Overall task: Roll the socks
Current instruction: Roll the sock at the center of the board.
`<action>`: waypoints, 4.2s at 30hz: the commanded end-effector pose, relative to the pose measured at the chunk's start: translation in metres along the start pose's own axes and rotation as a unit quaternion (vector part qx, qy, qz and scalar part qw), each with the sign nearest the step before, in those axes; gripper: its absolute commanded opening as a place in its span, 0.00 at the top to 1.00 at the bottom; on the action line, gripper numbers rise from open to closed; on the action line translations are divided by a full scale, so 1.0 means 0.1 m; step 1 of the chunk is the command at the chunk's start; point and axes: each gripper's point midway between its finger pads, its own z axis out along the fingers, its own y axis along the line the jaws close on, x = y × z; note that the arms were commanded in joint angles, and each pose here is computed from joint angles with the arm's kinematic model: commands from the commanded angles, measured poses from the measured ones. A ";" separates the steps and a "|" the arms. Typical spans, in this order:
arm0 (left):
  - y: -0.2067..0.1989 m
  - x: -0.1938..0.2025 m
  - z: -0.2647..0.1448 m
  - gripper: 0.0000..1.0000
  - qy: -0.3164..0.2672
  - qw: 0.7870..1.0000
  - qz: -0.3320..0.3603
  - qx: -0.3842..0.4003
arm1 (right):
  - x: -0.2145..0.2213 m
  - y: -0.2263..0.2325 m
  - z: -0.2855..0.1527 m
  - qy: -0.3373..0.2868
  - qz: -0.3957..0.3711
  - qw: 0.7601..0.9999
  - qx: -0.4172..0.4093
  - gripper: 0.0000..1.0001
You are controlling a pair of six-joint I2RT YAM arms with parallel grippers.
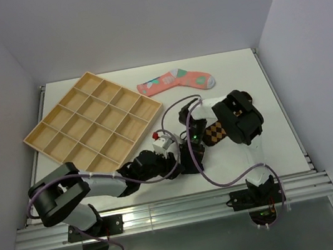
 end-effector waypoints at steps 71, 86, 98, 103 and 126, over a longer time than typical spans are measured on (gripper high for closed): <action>-0.17 0.24 0.53 1.00 0.185 0.965 -0.185 -0.012 | 0.02 -0.57 -1.26 -0.219 -0.009 0.900 0.377 0.46; -0.10 0.18 0.59 1.00 0.287 0.910 -0.300 -0.009 | 0.22 -0.07 -0.92 -0.190 -0.246 0.872 0.379 0.40; -0.05 0.15 0.62 1.00 0.308 0.896 -0.319 -0.015 | 0.04 0.19 -0.48 -0.143 -0.351 0.842 0.383 0.38; -0.04 0.14 0.65 1.00 0.310 0.896 -0.317 -0.017 | 0.02 0.21 -0.34 -0.123 -0.365 0.845 0.371 0.38; 0.00 0.08 0.69 0.90 0.280 0.897 -0.343 -0.006 | 0.13 -0.12 -0.10 -0.070 -0.338 0.856 0.385 0.78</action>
